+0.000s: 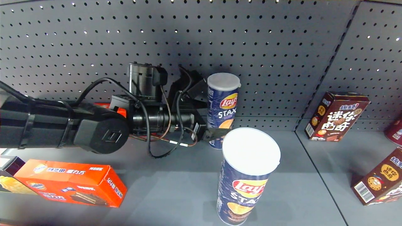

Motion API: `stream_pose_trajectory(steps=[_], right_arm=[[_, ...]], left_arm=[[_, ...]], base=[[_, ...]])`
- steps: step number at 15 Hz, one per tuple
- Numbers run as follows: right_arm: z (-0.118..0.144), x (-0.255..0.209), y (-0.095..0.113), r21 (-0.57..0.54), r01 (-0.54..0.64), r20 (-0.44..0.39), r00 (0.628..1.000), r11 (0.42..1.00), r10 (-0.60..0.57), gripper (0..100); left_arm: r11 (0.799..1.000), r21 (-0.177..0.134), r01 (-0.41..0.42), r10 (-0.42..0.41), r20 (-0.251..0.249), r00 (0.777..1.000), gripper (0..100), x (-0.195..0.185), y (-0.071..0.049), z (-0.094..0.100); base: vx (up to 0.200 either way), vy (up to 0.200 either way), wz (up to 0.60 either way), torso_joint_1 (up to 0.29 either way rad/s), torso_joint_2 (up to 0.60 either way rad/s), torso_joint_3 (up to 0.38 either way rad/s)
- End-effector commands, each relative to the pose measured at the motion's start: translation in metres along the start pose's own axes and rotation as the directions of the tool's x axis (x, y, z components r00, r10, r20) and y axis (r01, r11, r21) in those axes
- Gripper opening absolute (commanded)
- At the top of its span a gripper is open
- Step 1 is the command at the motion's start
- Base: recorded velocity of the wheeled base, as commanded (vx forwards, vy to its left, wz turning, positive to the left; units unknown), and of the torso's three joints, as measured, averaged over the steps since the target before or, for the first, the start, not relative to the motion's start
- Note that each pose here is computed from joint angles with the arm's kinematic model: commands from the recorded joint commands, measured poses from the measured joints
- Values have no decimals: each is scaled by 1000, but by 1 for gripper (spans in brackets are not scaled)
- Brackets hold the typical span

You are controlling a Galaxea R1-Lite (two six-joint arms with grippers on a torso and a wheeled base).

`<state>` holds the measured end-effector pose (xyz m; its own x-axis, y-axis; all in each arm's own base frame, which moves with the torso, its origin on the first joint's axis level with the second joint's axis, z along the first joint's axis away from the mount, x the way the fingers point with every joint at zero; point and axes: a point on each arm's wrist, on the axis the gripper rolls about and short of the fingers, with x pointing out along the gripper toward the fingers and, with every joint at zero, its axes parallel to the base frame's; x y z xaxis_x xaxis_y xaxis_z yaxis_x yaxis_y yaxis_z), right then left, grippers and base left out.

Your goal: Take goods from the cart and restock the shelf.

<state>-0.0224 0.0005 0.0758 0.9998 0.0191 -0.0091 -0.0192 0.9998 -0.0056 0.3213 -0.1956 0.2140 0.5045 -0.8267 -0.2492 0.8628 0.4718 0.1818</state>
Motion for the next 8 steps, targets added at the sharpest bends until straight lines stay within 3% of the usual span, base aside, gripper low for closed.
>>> stream_pose_trajectory(steps=[1, 4, 8], right_arm=[[0, 0, 0, 0, -1, -2, 1000, 1000, 1, 100], [0, 0, 0, 0, -2, -2, 1000, 1000, 2, 100], [0, 0, 0, 0, 1, -2, 1000, 1000, -1, 100]], left_arm=[[999, 3, -34, 34, 5, 999, 100, -15, -2, 5], [996, 8, -94, 94, -5, 996, 100, -19, -3, 8], [985, 8, -174, 175, -56, 983, 100, -25, -6, 2]], base=[[0, 0, 0, 0, 0, 0], [0, 0, 0, 0, 0, 0], [0, 0, 0, 0, 0, 0]])
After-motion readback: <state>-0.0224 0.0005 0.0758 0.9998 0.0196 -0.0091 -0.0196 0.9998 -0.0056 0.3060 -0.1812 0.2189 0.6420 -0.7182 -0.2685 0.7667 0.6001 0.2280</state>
